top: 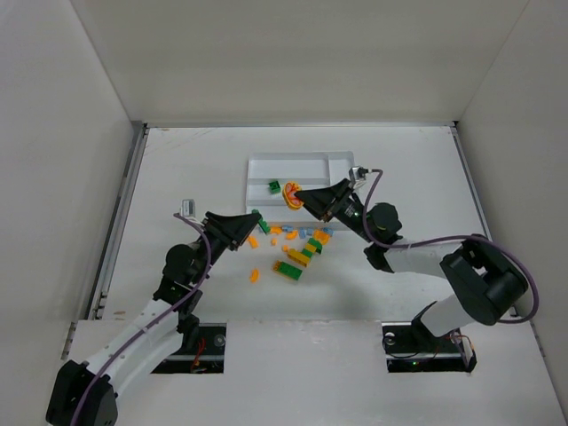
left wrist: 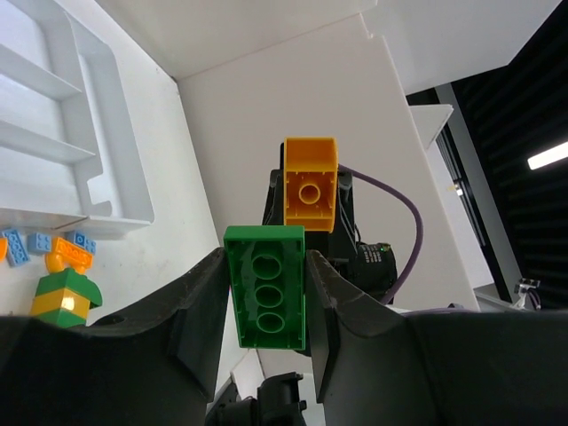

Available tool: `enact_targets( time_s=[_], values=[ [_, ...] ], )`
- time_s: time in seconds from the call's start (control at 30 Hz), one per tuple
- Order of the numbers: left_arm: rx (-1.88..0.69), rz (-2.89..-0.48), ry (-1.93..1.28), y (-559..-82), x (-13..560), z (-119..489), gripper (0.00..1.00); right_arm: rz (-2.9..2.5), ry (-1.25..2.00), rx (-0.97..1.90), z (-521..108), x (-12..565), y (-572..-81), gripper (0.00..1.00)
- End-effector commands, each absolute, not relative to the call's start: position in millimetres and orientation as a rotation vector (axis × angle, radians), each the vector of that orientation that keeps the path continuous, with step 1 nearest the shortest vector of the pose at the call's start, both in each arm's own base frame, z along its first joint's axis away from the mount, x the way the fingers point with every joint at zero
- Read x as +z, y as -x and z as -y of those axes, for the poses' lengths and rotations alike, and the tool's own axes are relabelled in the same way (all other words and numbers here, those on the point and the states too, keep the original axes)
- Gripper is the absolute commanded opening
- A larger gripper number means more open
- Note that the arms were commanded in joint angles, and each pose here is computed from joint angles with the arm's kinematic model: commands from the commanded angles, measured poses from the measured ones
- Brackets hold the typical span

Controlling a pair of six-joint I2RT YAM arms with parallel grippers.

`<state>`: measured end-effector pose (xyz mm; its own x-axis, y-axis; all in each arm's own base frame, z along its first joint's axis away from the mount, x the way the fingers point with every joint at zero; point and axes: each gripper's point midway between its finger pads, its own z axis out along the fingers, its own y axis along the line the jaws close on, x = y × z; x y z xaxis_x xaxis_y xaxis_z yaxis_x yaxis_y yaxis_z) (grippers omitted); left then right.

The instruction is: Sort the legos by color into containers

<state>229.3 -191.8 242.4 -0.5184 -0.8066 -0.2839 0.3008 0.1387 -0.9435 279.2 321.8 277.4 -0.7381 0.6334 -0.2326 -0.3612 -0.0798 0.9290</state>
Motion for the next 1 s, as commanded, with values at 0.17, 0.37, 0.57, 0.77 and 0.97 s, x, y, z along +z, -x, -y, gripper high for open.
enact_targets(
  time_s=[0.17,0.37,0.57,0.77,0.97],
  values=[
    [-1.503,-1.517,0.460,-235,243,194,0.15,-1.669,-0.438,1.391,-238,213,-343,0.35],
    [-1.393,-1.623,0.422,-245,221,203,0.16,-1.895,-0.415,0.712,-182,163,-398,0.36],
    [-1.278,-1.699,0.391,-255,209,209,0.16,-1.971,-0.341,0.477,-174,144,-447,0.36],
    [-1.156,-1.766,0.393,-268,197,208,0.16,-2.026,-0.301,0.307,-169,120,-485,0.36],
    [-1.043,-1.814,0.384,-291,188,213,0.17,-1.992,-0.312,0.229,-164,124,-508,0.48]
  ],
)
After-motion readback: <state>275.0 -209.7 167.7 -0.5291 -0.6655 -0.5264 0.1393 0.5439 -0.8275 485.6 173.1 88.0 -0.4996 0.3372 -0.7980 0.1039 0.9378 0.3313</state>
